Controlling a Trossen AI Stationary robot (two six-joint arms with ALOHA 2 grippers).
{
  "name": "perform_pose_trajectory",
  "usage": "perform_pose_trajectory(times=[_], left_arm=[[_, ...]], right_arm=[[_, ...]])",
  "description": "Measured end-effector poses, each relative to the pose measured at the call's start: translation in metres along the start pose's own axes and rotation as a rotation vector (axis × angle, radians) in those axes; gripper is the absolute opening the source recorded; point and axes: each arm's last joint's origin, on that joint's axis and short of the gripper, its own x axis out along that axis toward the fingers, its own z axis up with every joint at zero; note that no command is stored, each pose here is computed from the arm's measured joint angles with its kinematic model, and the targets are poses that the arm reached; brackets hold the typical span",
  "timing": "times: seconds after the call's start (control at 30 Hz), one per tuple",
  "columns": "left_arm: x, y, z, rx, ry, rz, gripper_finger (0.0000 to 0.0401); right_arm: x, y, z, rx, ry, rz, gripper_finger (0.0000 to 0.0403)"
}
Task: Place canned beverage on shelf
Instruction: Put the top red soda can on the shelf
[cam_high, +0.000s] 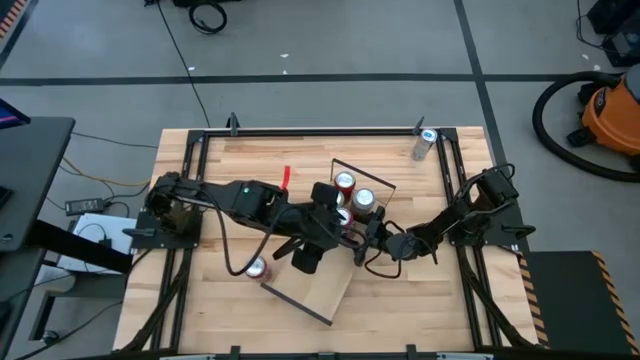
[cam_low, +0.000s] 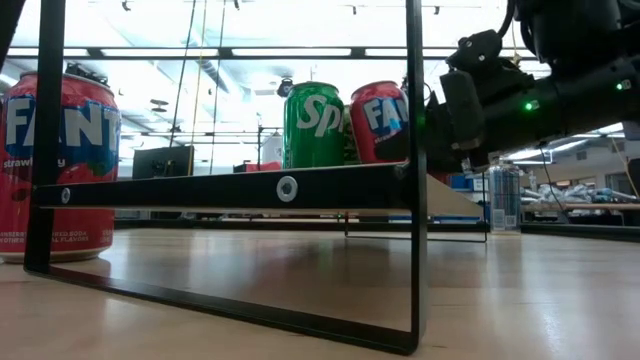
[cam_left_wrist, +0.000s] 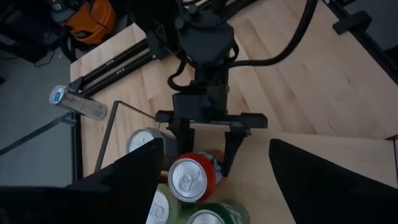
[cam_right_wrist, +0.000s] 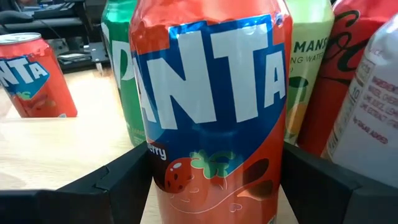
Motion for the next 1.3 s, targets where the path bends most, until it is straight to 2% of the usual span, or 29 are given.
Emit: perform_pose_trajectory(times=[0.4,0.57,0.73,1.0,1.3], left_arm=[[0.000,0.000,-0.002,0.005,0.020,-0.005,0.0302],[0.000,0.000,-0.002,0.004,0.019,-0.005,0.0302],[0.000,0.000,-0.002,0.004,0.019,-0.004,0.0302],[0.001,0.000,-0.006,-0.021,0.053,-0.016,0.0302],[0.017,-0.002,-0.003,-0.020,0.041,-0.046,0.0302]], right_arm=[[-0.002,0.002,-0.003,0.004,0.022,0.008,0.0318],[-0.002,0.002,-0.005,0.025,0.047,0.021,0.0340],[-0.004,0.001,-0.011,-0.007,0.083,0.029,0.0359],[-0.011,0.007,-0.011,-0.025,0.075,0.043,0.0360],[-0.019,0.011,-0.003,-0.032,0.049,0.037,0.0360]])
